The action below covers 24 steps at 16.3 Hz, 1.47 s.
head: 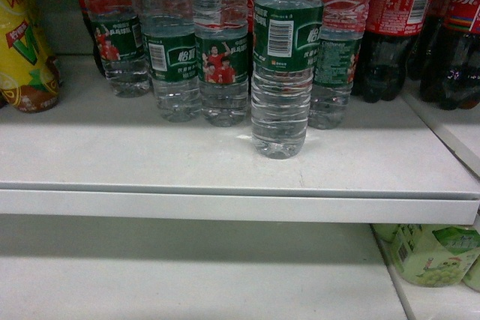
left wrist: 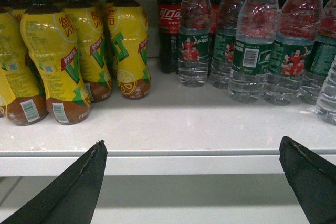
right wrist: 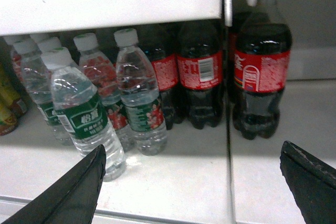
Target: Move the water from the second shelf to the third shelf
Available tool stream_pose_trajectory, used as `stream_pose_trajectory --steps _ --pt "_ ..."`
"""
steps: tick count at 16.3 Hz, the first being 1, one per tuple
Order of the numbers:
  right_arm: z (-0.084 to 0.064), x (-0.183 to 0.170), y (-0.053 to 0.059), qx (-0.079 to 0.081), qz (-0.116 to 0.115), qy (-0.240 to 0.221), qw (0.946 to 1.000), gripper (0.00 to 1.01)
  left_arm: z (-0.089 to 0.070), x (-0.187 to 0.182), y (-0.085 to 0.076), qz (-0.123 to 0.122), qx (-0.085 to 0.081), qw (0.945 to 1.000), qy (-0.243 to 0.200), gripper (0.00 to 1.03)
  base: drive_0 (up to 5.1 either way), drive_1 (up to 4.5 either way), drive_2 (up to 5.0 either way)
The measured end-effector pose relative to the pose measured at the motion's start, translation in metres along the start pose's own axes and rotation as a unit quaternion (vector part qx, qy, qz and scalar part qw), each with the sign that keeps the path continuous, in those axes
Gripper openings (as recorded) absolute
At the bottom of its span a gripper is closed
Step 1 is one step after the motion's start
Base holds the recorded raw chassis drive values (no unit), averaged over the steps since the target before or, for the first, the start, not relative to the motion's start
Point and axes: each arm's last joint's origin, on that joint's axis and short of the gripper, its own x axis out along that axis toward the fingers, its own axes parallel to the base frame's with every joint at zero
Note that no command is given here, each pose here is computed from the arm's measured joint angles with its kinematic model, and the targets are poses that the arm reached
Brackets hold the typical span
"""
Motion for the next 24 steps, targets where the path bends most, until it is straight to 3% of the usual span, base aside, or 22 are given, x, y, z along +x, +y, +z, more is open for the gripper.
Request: stream_pose_trajectory --steps 3,5,8,12,15,17,24 --pt "-0.009 0.026 0.021 -0.004 0.044 0.027 0.9987 0.98 0.000 0.000 0.000 0.000 0.000 1.0000 0.000 0.98 0.0 0.00 0.0" --pt "-0.033 0.046 0.042 -0.006 0.080 0.068 0.9944 0.98 0.000 0.000 0.000 0.000 0.000 1.0000 0.000 0.98 0.0 0.00 0.0" --pt "-0.062 0.071 0.061 -0.012 0.106 0.102 0.9890 0.98 0.000 0.000 0.000 0.000 0.000 1.0000 0.000 0.98 0.0 0.00 0.0" --pt "-0.063 0.105 0.082 -0.001 0.119 0.098 0.9881 0.98 0.000 0.000 0.000 0.000 0.000 1.0000 0.000 0.98 0.0 0.00 0.0" --pt "-0.076 0.118 0.099 0.004 0.152 0.122 0.9809 0.98 0.000 0.000 0.000 0.000 0.000 1.0000 0.000 0.98 0.0 0.00 0.0" --pt "-0.075 0.128 0.106 0.006 0.158 0.110 0.9814 0.98 0.000 0.000 0.000 0.000 0.000 1.0000 0.000 0.98 0.0 0.00 0.0" --pt "-0.071 0.160 0.118 0.019 0.117 0.090 0.9889 0.98 0.000 0.000 0.000 0.000 0.000 1.0000 0.000 0.98 0.0 0.00 0.0"
